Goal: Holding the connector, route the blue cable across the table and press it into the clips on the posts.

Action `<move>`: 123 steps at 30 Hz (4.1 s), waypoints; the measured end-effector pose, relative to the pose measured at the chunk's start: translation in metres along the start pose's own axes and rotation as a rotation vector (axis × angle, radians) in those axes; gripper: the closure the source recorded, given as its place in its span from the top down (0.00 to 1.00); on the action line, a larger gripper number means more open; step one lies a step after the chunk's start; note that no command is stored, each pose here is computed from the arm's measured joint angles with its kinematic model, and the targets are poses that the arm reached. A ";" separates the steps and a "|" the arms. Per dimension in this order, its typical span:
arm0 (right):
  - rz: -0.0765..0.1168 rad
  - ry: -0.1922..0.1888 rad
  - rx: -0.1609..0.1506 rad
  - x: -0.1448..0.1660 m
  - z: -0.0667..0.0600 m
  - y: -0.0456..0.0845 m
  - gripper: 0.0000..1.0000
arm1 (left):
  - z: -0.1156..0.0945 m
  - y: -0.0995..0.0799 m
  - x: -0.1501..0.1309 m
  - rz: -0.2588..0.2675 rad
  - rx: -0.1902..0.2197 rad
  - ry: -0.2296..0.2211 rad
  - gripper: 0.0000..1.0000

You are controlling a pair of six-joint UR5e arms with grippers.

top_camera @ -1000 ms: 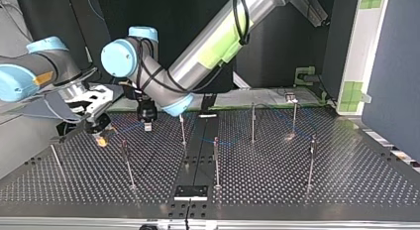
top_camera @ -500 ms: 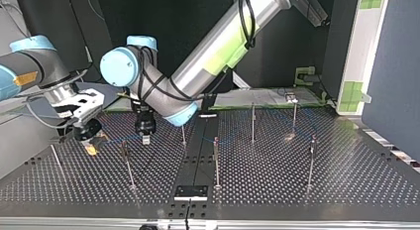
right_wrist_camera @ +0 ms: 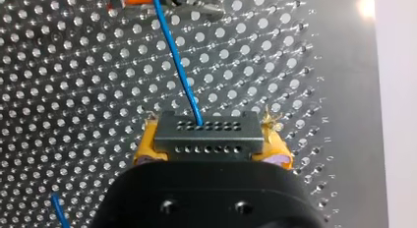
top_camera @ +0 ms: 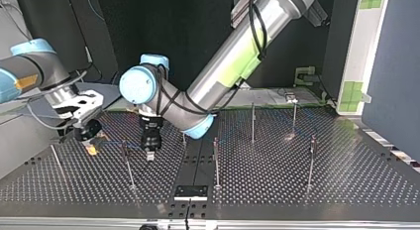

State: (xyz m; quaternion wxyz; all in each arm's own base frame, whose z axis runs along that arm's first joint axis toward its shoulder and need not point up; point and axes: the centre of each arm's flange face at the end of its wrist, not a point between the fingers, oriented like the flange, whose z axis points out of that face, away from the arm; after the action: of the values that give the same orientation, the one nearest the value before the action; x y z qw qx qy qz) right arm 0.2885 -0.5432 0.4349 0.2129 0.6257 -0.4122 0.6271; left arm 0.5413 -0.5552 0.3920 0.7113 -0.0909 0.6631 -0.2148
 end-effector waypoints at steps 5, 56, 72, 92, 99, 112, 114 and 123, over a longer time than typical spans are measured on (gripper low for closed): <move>0.000 -0.001 0.002 -0.002 0.008 0.005 0.00 | 0.012 0.010 0.009 0.003 0.017 0.008 0.00; -0.003 0.004 0.005 0.001 0.016 0.028 0.00 | -0.028 0.015 0.013 0.089 -0.019 0.206 1.00; -0.004 0.000 0.012 0.000 0.017 0.025 0.00 | -0.101 -0.018 -0.033 0.073 0.121 0.226 1.00; -0.005 -0.002 0.018 -0.001 0.017 0.021 0.00 | -0.155 -0.010 -0.103 0.002 0.164 0.069 1.00; -0.005 -0.003 0.022 -0.001 0.018 0.018 0.00 | -0.175 -0.007 -0.125 -0.018 0.202 0.010 1.00; -0.008 -0.005 0.028 -0.003 0.019 0.013 0.00 | -0.210 0.005 -0.162 -0.122 0.242 -0.097 1.00; -0.008 -0.005 0.030 -0.003 0.019 0.012 0.00 | -0.216 0.008 -0.163 -0.138 0.242 -0.110 1.00; -0.009 -0.007 0.034 -0.004 0.019 0.009 0.00 | -0.223 0.030 -0.125 -0.158 0.193 -0.119 1.00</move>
State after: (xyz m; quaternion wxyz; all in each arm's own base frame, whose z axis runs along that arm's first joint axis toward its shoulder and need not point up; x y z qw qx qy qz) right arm 0.2937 -0.5627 0.4268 0.2036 0.6331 -0.3995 0.6310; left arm 0.3245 -0.4405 0.4696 0.7358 -0.0865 0.5868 -0.3269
